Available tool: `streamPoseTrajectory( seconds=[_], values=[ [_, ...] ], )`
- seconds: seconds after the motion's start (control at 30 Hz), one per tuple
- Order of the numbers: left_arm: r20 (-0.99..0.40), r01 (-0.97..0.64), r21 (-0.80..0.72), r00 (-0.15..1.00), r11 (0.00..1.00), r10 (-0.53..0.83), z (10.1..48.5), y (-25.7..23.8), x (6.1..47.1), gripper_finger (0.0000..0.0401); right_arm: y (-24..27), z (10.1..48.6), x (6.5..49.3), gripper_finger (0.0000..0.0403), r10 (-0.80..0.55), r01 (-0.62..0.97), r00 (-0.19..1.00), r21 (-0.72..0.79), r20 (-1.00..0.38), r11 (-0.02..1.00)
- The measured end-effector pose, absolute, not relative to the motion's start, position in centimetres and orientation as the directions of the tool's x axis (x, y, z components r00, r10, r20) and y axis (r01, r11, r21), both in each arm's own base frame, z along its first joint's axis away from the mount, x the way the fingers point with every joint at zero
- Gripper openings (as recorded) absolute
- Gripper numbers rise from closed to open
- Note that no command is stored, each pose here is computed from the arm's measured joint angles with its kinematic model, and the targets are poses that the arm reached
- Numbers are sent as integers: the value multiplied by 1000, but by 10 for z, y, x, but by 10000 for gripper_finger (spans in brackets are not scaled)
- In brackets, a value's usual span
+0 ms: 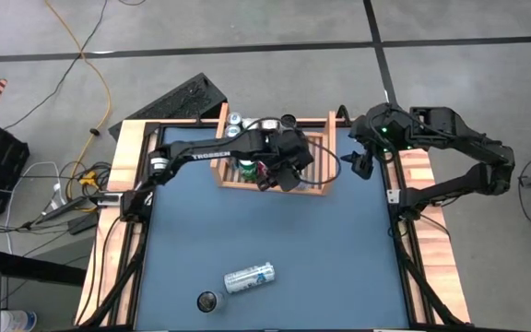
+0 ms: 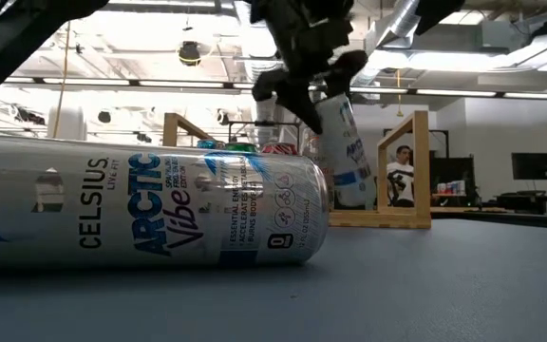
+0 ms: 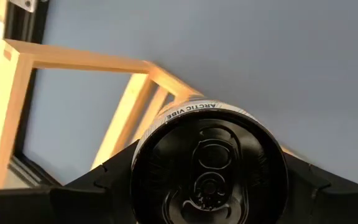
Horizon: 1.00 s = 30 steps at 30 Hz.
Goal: Place canned beverage on shelf
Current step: Put the light blue soda can on the shelf
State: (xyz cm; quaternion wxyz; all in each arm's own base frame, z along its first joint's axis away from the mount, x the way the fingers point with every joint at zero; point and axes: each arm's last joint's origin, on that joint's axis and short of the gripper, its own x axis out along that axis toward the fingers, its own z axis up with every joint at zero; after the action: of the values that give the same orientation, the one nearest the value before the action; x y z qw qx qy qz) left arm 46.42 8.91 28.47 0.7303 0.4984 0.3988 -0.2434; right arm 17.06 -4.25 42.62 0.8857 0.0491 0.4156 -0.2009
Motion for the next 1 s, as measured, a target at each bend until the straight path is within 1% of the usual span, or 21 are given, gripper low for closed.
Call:
streamPoseTrajectory(
  seconds=[0.13,0.27,0.37,0.5,0.57,0.73,0.9,1.0],
  values=[
    [-831,765,540,551,352,78,272,93,471,240,-44,426,171,320,-320,407,575,-76,-753,910],
    [-815,744,572,565,345,132,268,96,476,240,-44,426,171,320,-321,409,574,-76,-754,909],
    [-804,738,585,582,337,122,270,96,476,240,-44,426,171,320,-321,406,574,-78,-753,910],
    [-829,779,553,549,296,103,266,95,473,240,-44,426,171,320,-321,403,574,-81,-754,912],
    [-826,782,557,558,279,83,267,93,474,240,-44,426,171,320,-321,402,574,-82,-754,912],
    [-819,778,565,570,274,71,268,91,475,240,-44,426,171,320,-321,393,573,-90,-754,915],
    [-814,765,569,577,301,73,269,91,476,280,-44,426,171,320,-321,389,573,-94,-754,916],
    [-807,760,576,587,299,64,270,91,476,290,-44,426,171,320,-321,389,573,-94,-754,916]
  ],
)
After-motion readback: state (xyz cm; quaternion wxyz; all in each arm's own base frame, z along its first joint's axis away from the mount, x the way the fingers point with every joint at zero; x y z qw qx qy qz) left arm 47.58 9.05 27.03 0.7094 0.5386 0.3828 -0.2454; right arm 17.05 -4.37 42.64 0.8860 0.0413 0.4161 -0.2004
